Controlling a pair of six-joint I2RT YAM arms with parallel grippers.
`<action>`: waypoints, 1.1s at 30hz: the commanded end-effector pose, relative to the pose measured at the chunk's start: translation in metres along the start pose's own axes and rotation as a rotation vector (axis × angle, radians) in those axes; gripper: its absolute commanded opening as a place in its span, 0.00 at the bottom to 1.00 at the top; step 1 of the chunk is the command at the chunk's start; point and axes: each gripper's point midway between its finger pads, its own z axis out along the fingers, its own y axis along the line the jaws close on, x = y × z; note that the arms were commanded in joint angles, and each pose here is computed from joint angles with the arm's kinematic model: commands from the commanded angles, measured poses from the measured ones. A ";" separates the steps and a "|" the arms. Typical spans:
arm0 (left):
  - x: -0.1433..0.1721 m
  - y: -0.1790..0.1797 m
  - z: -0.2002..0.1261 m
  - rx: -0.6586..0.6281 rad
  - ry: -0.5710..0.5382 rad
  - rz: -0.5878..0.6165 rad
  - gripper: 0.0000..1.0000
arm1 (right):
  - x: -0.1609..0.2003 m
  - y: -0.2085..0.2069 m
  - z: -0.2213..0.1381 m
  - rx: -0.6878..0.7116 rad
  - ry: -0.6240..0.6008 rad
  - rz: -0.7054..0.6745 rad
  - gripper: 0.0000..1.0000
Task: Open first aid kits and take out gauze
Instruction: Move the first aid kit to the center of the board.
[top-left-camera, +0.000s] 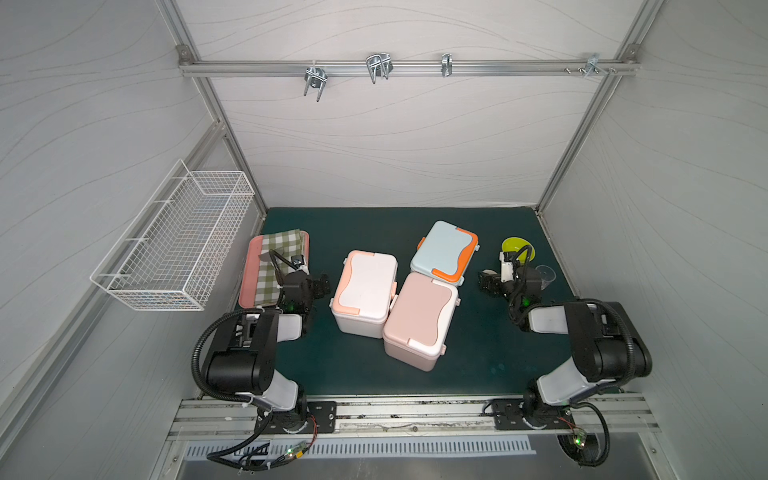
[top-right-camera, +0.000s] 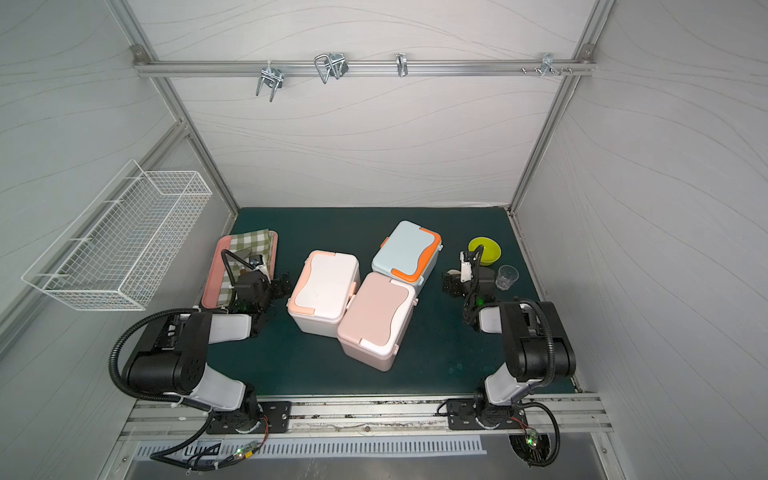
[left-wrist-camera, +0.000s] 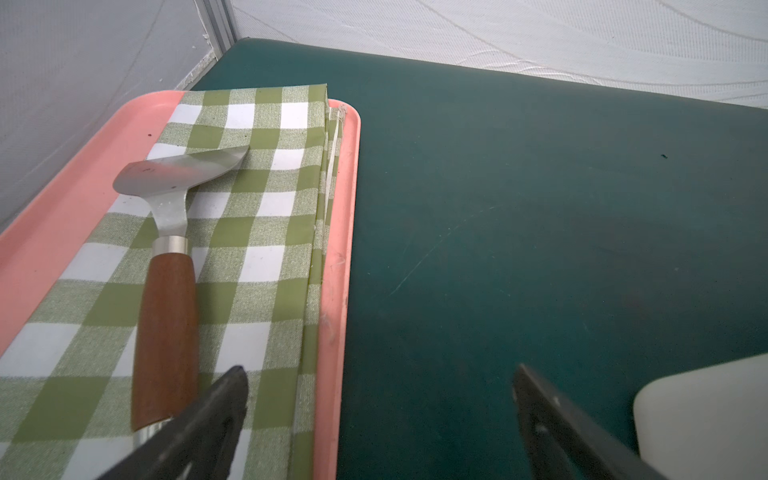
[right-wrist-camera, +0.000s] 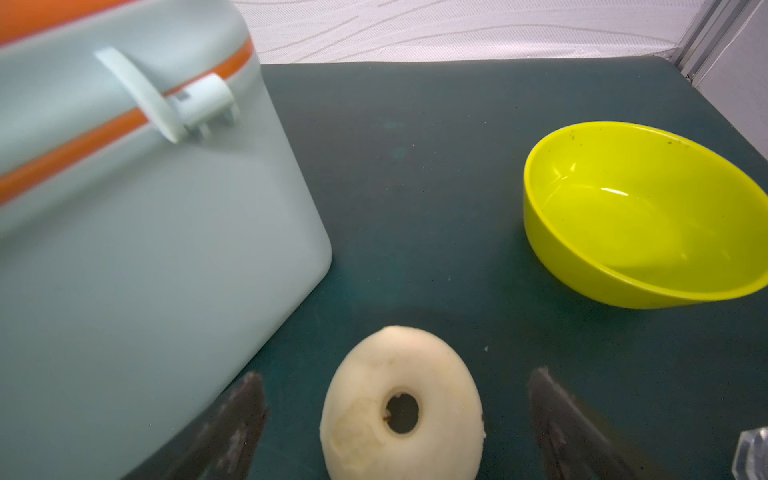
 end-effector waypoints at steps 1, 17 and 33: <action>-0.022 0.000 0.004 0.000 -0.067 0.003 0.99 | -0.011 0.001 0.002 -0.009 -0.035 -0.025 0.99; -0.033 -0.011 -0.002 0.005 -0.055 0.063 0.99 | -0.016 0.001 -0.005 0.023 -0.069 -0.035 0.99; -0.092 -0.072 -0.094 0.080 -0.015 0.050 0.99 | -0.136 0.065 -0.110 -0.098 -0.137 0.081 0.99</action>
